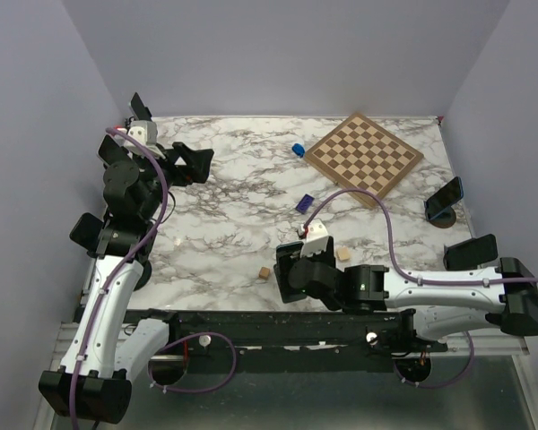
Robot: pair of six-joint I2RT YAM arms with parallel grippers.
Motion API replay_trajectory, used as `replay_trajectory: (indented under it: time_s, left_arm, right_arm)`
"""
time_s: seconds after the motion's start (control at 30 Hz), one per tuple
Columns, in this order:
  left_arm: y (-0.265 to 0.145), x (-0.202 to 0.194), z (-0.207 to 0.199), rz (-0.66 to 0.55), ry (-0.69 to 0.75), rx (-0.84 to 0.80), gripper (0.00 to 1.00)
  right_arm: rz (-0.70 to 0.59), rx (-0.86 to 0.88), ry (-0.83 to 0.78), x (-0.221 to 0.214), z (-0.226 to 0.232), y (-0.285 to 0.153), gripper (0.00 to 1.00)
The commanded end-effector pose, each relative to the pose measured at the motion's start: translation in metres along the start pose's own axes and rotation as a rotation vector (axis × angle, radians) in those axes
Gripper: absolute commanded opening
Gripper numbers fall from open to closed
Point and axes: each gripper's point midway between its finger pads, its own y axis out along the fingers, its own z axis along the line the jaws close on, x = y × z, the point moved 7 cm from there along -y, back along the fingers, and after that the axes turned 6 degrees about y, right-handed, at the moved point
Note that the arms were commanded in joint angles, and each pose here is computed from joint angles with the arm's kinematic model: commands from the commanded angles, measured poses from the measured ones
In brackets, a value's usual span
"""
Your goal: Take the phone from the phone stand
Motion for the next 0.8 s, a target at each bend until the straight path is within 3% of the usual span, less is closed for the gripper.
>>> replay_trajectory:
  time_s: [0.0,0.77]
  left_arm:
    - [0.000,0.010,-0.008,-0.015,-0.003,-0.043,0.99]
    - [0.004,0.006,-0.007,0.005,-0.021,-0.042,0.99]
  right_arm:
    - [-0.083,0.018,0.028,0.005,0.007,0.006,1.00]
    - [-0.091,-0.134,0.038,-0.017,-0.001,0.027,0.92]
